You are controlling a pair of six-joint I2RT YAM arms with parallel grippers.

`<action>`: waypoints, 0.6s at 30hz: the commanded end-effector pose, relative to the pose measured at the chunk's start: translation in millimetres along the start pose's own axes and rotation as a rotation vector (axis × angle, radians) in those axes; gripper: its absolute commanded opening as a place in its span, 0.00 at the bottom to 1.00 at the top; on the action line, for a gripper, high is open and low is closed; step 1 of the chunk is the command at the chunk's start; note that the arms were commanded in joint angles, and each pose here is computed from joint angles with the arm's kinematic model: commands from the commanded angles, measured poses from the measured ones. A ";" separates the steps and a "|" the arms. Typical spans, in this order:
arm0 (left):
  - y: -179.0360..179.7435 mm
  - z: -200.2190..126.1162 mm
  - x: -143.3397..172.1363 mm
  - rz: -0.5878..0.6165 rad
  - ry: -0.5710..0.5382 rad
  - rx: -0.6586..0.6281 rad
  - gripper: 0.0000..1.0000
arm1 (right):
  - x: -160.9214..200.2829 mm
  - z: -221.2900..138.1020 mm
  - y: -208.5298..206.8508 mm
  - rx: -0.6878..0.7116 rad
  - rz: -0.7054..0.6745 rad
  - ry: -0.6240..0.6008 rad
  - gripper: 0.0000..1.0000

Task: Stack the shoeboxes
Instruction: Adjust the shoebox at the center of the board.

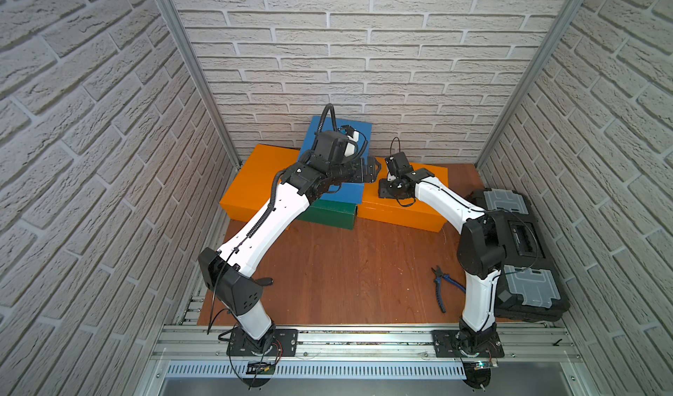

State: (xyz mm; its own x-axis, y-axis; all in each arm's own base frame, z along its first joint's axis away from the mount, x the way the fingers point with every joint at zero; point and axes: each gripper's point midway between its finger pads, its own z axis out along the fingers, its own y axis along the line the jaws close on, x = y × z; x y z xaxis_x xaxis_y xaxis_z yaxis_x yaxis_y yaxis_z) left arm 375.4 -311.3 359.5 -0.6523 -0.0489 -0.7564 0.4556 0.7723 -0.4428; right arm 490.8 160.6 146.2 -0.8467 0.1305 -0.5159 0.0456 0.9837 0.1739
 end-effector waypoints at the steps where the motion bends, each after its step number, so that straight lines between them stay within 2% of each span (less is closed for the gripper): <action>1: -8.4 7.0 6.2 -0.010 0.012 0.052 0.98 | -43.2 -44.7 -25.5 -0.002 0.031 -0.109 0.54; 3: -8.0 11.8 14.1 -0.008 0.040 0.053 0.98 | -67.4 -46.2 -43.4 0.038 0.044 -0.161 0.55; 6: -4.6 15.3 23.2 -0.009 0.070 0.036 0.98 | -96.4 -26.9 -65.9 0.074 0.088 -0.190 0.56; 9: -3.7 11.8 24.4 -0.008 0.066 0.030 0.98 | -119.9 -9.3 -72.5 0.090 0.099 -0.246 0.50; 11: -3.9 8.9 24.1 -0.004 0.059 0.030 0.98 | -136.4 0.8 -73.6 0.096 0.100 -0.308 0.26; 12: -4.3 6.7 23.6 0.000 0.056 0.031 0.98 | -143.5 4.5 -72.5 0.090 0.099 -0.340 0.18; 14: -7.4 2.1 22.6 0.014 0.050 0.041 0.98 | -156.5 12.1 -78.4 0.123 0.117 -0.403 0.10; 18: -11.9 -7.6 23.3 0.047 0.046 0.049 0.98 | -171.2 29.2 -91.7 0.210 0.133 -0.455 0.03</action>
State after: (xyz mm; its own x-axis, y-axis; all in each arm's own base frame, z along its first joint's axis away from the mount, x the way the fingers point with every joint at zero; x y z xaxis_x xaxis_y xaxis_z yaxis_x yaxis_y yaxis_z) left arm 362.7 -319.7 327.1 -0.7053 0.0115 -0.7088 0.4627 0.7651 -0.4479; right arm 626.0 58.9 164.0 -0.6287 0.2509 -0.7361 0.2377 0.9632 0.1253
